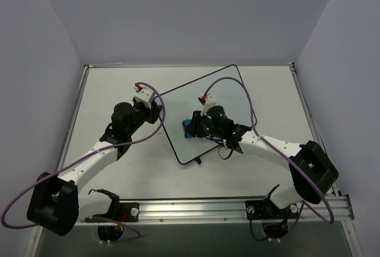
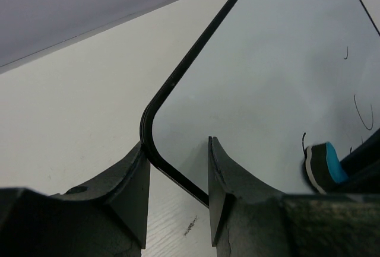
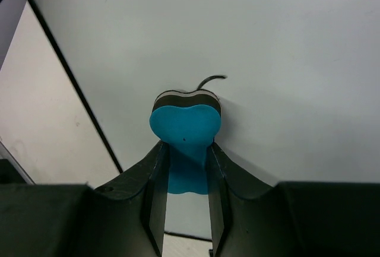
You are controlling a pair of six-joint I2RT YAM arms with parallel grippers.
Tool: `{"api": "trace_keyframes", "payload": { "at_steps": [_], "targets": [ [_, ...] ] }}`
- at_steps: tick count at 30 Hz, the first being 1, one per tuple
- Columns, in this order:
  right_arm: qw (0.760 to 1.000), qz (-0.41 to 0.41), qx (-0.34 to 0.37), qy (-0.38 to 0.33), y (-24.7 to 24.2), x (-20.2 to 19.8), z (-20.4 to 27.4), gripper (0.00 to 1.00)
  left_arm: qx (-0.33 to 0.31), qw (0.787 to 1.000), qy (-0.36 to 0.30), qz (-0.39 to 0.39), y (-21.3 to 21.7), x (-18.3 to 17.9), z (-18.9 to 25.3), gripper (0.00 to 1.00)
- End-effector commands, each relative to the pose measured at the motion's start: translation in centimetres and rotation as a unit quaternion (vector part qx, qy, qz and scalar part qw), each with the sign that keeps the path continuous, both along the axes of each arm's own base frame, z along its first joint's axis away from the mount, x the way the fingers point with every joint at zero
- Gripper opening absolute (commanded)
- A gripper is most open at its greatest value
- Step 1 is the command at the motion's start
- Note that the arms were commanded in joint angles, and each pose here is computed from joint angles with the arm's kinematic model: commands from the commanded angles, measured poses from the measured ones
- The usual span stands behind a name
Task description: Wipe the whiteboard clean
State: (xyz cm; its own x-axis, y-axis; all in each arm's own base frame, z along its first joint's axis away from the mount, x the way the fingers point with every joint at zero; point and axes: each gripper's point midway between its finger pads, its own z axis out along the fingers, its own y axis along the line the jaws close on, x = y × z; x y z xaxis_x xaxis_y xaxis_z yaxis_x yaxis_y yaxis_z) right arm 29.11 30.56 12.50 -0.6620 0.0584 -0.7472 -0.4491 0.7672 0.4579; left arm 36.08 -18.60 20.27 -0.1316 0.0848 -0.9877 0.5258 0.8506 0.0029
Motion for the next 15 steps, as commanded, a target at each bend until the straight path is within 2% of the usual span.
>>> {"api": "trace_keyframes", "payload": {
  "at_steps": [1, 7, 15],
  "targets": [
    [0.999, -0.023, -0.041, 0.025, 0.6, -1.0, -2.8, 0.0, 0.17, 0.983, 0.059, -0.046, 1.4, -1.9, -7.8, 0.02],
    [0.987, -0.125, -0.097, 0.016, -5.1, 2.2, -3.9, 0.0, 0.173, 0.982, 0.059, -0.044, 1.5, -1.9, -7.9, 0.02],
    [0.957, -0.255, -0.136, -0.034, -10.7, 4.0, -1.4, 0.0, 0.173, 0.982, 0.057, -0.047, 1.4, -1.9, -7.8, 0.02]
  ]
}}
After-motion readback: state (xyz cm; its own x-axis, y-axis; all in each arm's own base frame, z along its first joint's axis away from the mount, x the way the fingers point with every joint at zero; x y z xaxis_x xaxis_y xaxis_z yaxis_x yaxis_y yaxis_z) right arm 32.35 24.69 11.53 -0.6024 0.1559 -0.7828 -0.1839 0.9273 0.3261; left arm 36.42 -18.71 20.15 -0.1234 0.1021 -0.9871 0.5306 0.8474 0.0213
